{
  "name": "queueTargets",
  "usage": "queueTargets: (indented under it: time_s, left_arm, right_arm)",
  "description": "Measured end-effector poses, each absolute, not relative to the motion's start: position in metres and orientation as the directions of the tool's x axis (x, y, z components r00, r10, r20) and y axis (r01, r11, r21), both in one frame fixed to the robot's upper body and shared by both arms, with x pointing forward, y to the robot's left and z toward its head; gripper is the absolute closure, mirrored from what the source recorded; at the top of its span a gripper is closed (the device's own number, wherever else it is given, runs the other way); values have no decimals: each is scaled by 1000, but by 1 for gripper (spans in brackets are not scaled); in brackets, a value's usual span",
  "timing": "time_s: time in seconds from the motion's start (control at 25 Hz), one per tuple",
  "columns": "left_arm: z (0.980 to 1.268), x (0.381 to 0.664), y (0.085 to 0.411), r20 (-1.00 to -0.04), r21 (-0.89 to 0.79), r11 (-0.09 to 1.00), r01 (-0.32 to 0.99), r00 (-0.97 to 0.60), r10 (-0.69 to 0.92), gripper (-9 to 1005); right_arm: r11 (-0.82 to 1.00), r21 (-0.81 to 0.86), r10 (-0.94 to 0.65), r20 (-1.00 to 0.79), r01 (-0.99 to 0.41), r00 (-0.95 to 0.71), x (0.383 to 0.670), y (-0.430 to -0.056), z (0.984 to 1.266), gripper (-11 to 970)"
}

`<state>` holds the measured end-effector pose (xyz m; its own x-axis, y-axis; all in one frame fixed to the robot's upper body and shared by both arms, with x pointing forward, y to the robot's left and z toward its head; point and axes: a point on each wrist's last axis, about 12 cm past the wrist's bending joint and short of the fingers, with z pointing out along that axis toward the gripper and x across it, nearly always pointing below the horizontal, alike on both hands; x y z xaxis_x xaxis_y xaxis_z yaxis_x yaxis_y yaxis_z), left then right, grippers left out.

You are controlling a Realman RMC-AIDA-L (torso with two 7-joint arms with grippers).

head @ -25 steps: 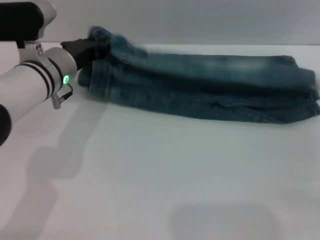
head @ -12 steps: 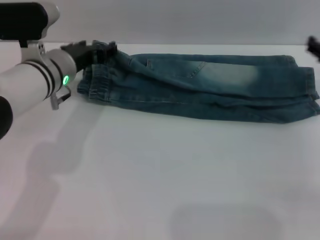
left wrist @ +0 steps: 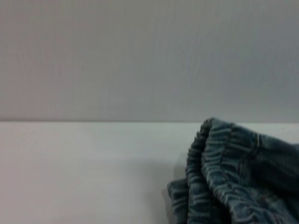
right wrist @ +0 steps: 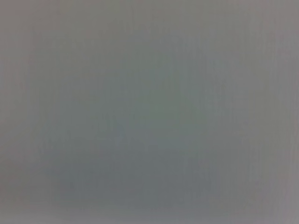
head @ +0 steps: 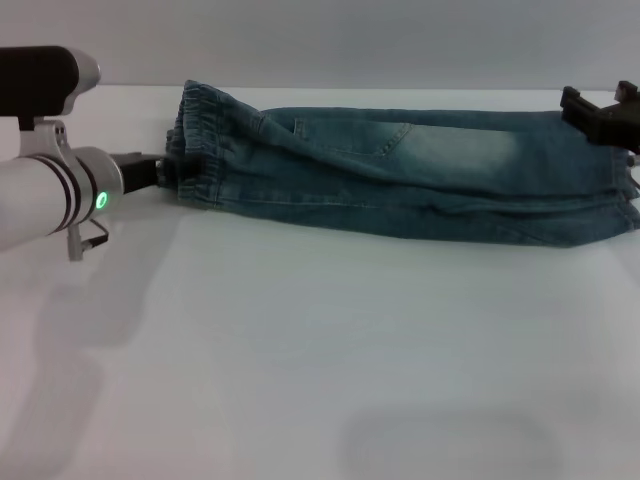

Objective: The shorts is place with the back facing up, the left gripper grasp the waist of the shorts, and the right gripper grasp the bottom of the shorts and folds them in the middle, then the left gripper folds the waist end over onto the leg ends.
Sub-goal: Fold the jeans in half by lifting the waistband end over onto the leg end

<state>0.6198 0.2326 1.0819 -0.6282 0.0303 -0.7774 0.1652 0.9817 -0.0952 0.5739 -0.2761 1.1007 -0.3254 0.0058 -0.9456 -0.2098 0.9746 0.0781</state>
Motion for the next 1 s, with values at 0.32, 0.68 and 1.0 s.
queueTargets:
  time_s: [0.32, 0.68, 1.0]
  left_arm:
    - [1079, 618, 233, -768, -82, 982, 170, -639, 46, 168]
    - [1078, 617, 228, -750, -81, 979, 185, -659, 62, 191]
    - [1078, 619, 223, -746, -77, 976, 203, -661, 79, 211]
  right_arm:
    - [971, 81, 3, -945, -225, -328, 569, -273, 1100, 291]
    - [970, 94, 13, -942, -226, -336, 567, -272, 1098, 303]
    - [970, 94, 12, -941, -226, -337, 567, -273, 1098, 313]
